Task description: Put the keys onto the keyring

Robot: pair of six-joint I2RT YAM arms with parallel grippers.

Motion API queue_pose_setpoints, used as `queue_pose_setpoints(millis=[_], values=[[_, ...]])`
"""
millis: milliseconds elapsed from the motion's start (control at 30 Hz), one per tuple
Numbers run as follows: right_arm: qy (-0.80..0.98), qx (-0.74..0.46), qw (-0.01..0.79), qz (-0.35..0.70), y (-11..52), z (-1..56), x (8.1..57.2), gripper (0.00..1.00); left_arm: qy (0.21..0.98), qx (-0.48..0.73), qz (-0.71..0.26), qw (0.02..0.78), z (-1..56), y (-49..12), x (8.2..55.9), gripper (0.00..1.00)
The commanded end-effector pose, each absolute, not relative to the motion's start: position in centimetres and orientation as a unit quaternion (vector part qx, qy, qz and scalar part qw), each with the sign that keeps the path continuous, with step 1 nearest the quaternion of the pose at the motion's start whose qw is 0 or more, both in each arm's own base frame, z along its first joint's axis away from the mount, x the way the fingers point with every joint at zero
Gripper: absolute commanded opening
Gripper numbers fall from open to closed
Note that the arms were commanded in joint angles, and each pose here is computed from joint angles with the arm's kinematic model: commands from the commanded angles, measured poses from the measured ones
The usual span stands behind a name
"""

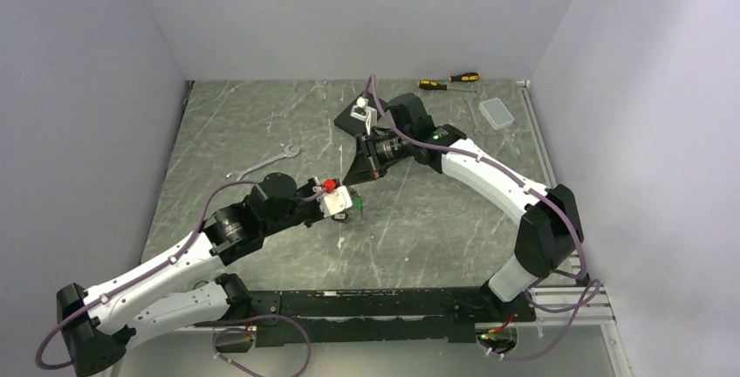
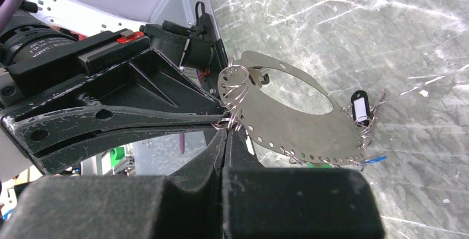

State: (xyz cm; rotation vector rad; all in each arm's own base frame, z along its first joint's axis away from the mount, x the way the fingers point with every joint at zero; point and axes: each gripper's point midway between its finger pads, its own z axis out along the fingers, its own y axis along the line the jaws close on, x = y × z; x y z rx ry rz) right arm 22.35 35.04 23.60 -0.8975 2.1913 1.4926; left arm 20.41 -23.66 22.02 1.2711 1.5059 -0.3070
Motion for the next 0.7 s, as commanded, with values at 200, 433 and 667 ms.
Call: queue_pose_setpoints(millis=[200,433,667], values=[[0.741,-0.335,0.206,0.545,35.6,25.3,22.4,0.00,0.617,0.521,-0.121,0.578,23.5,-24.1,21.4,0.00],[0.726,-0.345,0.192,0.564,36.0,25.4,21.5,0.00,0.628,0.507,-0.094,0.583,23.3,-23.7,22.5,0.00],[0.713,-0.358,0.183,0.575,35.5,26.1,20.3,0.00,0.629,0.522,-0.052,0.574,22.4,-22.4,23.0,0.00]])
